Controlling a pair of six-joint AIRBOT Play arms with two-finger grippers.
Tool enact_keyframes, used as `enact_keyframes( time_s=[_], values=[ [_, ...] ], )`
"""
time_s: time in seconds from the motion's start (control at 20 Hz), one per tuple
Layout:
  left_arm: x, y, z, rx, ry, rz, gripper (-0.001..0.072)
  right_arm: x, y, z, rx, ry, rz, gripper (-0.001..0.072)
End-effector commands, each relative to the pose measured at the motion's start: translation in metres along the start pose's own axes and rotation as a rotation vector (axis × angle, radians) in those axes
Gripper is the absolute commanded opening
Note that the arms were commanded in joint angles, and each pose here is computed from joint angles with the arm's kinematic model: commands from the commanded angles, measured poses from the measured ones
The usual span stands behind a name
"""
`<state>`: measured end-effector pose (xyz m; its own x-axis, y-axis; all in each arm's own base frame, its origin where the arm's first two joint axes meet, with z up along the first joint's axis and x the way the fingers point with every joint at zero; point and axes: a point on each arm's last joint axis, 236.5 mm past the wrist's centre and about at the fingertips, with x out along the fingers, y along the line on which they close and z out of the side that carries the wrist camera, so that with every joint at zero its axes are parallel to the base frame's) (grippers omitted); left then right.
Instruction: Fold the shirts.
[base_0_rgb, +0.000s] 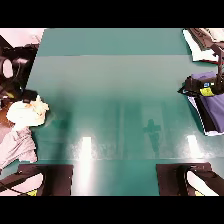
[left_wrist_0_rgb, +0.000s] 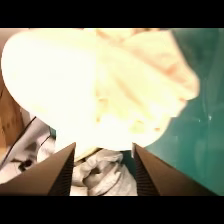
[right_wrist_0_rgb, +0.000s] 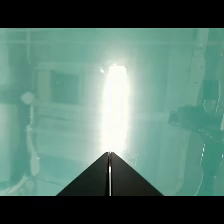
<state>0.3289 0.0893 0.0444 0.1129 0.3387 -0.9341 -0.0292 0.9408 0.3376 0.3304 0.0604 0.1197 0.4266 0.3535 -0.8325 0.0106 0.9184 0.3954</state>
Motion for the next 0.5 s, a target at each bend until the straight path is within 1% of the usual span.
enact_keyframes(
  time_s=[0.0,0.2,0.25,0.35,0.4,0.45],
  values=[
    [0.04,0.021,-0.021,-0.075,0.036,0.017,0.0446,0.0,0.0,-0.001,-0.002,0.001,0.0,0.0017],
    [0.046,0.015,-0.007,-0.093,-0.029,-0.017,0.0442,0.0,0.001,-0.001,-0.002,0.003,0.001,0.0017],
    [0.046,0.014,-0.007,-0.096,-0.031,-0.025,0.0388,0.0,0.0,-0.001,-0.001,0.004,0.001,0.0017],
    [0.046,0.013,-0.003,-0.097,-0.048,-0.029,0.0179,0.0,0.0,-0.001,-0.001,0.003,0.001,0.0017],
    [0.046,0.013,-0.001,-0.097,-0.056,-0.029,0.0118,0.0,0.0,-0.001,-0.001,0.003,0.001,0.0017],
    [0.046,0.013,0.001,-0.1,-0.064,-0.03,0.0115,0.0,0.0,-0.001,-0.001,0.003,0.001,0.0017]
  ],
)
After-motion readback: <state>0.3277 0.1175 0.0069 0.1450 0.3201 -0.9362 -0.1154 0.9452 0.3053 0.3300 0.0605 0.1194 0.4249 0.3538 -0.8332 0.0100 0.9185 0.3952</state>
